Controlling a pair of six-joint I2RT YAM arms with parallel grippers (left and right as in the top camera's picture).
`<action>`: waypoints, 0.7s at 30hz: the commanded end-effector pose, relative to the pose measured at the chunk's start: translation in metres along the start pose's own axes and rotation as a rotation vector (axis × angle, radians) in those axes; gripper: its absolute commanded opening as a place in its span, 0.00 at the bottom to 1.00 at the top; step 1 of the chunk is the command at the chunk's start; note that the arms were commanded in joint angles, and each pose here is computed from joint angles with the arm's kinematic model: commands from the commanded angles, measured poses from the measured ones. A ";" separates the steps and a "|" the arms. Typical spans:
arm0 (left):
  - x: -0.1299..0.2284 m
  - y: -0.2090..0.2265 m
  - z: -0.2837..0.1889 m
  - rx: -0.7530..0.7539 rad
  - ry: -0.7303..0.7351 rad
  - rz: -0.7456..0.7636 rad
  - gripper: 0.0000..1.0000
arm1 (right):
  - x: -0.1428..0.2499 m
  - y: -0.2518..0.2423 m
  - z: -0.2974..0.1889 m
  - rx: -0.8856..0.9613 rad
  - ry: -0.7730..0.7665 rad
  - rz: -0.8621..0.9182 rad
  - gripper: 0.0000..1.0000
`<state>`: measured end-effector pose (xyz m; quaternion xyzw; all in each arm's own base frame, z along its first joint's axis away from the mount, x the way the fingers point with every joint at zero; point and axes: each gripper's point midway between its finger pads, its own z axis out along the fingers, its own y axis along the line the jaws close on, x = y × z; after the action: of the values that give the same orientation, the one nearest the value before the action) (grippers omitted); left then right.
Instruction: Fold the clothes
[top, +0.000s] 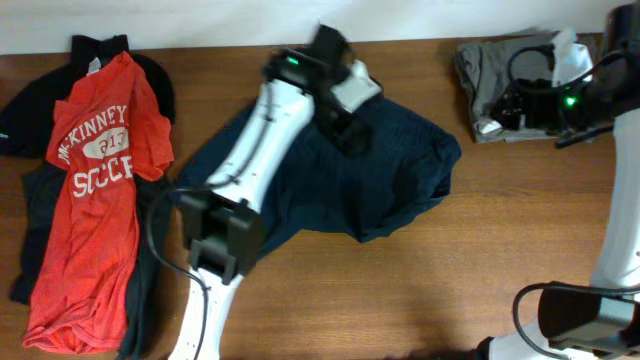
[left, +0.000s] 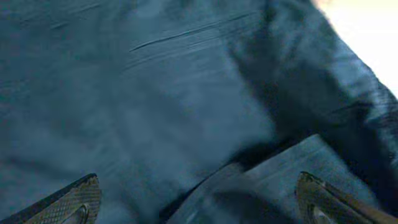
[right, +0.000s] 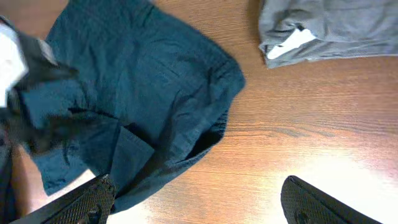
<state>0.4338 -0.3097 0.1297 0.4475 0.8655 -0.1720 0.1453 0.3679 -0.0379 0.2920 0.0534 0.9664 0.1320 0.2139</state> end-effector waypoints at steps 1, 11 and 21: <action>0.001 -0.010 0.013 -0.084 0.049 0.042 0.99 | -0.002 -0.003 -0.002 -0.010 -0.013 0.022 0.90; 0.027 -0.040 0.068 -0.017 0.194 -0.030 0.99 | -0.002 -0.003 -0.002 -0.010 -0.013 0.022 0.91; 0.064 -0.052 0.071 0.009 0.356 -0.102 0.01 | -0.002 -0.003 -0.002 -0.011 -0.012 0.021 0.91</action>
<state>0.3694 -0.3272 0.0574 0.4464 0.8884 -0.1071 0.0052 0.3680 -0.0431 0.2924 0.0607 0.9656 0.1309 0.2164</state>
